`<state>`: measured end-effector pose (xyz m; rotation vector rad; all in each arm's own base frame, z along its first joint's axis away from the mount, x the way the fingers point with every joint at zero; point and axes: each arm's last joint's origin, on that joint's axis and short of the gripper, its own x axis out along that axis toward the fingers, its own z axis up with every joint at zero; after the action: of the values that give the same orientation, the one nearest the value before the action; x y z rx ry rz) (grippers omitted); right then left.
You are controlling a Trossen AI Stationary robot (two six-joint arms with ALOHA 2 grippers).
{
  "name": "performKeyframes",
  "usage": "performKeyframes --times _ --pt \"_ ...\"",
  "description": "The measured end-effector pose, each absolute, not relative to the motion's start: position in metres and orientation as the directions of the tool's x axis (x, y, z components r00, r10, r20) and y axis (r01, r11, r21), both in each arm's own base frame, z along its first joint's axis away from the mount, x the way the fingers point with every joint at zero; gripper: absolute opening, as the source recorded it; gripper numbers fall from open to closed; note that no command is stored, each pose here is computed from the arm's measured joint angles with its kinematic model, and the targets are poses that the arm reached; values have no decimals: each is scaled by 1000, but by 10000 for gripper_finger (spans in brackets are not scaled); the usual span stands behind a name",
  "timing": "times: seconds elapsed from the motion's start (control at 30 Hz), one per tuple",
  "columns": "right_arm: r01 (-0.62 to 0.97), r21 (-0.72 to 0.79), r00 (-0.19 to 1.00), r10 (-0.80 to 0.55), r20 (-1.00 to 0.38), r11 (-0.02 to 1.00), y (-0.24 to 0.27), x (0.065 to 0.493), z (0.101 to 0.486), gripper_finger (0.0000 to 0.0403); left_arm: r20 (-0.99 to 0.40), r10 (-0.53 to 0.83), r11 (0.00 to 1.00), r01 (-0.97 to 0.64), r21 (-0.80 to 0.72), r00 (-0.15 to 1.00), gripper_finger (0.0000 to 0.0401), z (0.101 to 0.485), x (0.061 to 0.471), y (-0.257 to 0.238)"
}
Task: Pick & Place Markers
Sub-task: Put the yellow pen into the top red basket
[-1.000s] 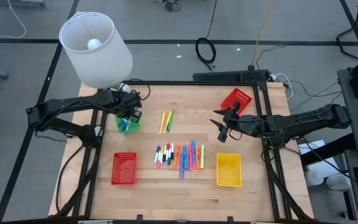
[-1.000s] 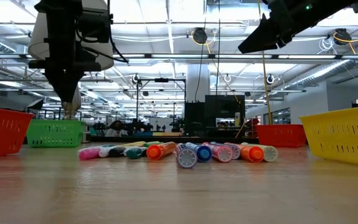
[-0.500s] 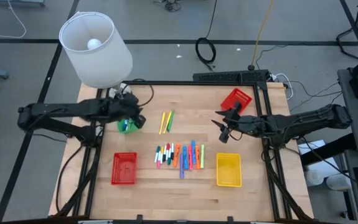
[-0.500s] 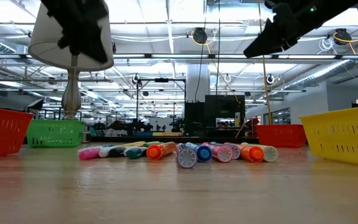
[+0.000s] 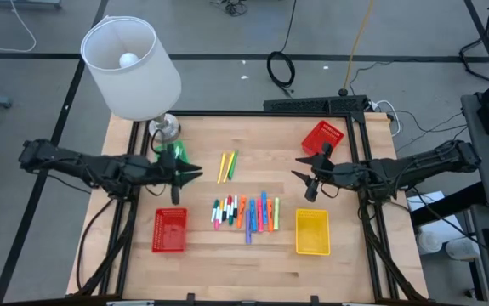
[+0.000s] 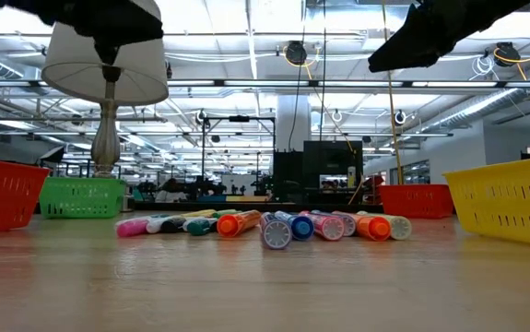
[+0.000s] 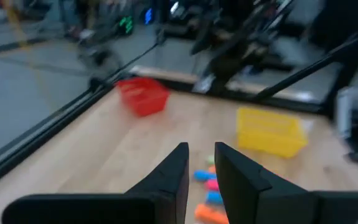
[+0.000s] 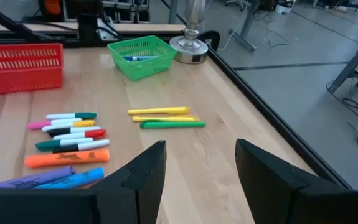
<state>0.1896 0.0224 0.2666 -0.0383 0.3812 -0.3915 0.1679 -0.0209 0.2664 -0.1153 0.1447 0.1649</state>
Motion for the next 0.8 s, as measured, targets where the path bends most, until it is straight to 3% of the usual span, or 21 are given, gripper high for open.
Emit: performKeyframes --times 0.27,0.63,0.8 --pt "360 -125 852 -380 -361 925 22 191 265 183 -32 126 986 -129 -102 991 85 224 154 -19" --pt "353 -146 846 -382 -371 924 22 191 264 183 12 138 978 -134 -162 990 86 227 141 -17" --pt "354 -137 858 -379 -347 925 23 192 267 183 -17 293 915 -286 -284 956 85 227 146 -9"
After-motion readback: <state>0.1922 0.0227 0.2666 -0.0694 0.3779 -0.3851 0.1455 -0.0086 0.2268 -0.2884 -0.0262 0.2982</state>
